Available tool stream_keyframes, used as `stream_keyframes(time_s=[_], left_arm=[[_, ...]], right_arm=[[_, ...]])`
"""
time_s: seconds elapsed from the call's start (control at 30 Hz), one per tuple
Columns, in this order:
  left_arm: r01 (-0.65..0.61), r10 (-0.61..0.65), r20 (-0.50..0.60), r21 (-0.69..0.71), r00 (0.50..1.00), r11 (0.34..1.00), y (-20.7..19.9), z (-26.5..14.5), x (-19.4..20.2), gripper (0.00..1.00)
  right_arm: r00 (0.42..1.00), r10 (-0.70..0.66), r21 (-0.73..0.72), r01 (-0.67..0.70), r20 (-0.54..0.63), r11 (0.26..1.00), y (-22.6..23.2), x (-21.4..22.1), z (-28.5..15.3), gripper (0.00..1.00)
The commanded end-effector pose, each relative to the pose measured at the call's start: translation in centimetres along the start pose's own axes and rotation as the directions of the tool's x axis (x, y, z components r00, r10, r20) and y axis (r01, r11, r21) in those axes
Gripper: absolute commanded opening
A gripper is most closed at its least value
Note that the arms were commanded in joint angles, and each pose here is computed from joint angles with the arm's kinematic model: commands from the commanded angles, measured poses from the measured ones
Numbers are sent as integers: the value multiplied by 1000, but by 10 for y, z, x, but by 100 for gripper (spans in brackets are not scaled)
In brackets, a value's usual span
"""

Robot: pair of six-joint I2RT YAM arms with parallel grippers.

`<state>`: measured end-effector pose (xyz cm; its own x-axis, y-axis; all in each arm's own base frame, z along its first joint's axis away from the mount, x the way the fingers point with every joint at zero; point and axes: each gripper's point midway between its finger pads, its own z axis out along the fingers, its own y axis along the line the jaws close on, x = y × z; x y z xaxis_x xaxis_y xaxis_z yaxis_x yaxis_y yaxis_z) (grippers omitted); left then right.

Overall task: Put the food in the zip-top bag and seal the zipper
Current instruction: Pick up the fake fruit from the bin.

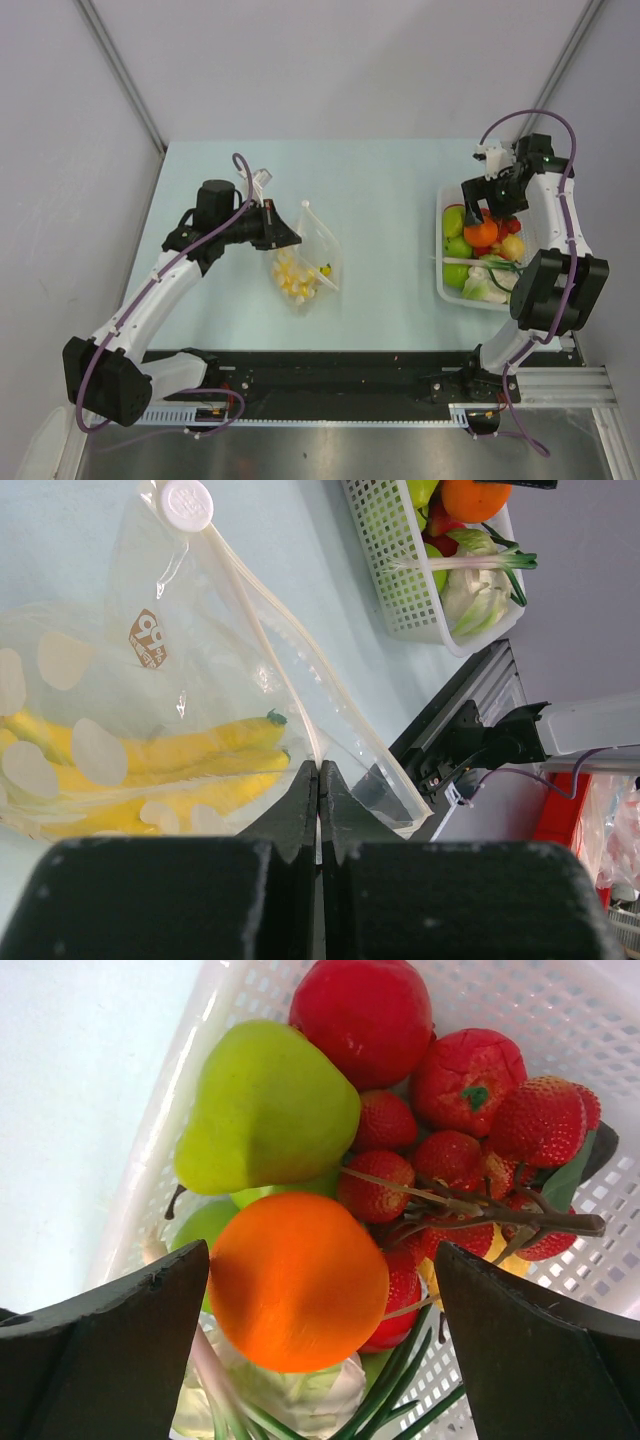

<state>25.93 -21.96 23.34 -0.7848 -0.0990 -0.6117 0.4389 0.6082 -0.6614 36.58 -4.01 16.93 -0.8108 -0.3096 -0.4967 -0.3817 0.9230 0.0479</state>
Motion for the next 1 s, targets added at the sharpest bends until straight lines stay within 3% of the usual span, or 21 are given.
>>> stream_keyframes(time_s=[0.0, 0.97], left_arm=[[-52, 52, 23, 37, 998, 998, -12, -5, -5, 0], [-50, 49, 20, 38, 999, 998, -11, -7, -2, 0]], right_arm=[[999, -40, 47, 41, -20, 998, -5, 2, -4, 99], [979, -121, -145, 97, -164, 985, 50, 47, 1, 98]])
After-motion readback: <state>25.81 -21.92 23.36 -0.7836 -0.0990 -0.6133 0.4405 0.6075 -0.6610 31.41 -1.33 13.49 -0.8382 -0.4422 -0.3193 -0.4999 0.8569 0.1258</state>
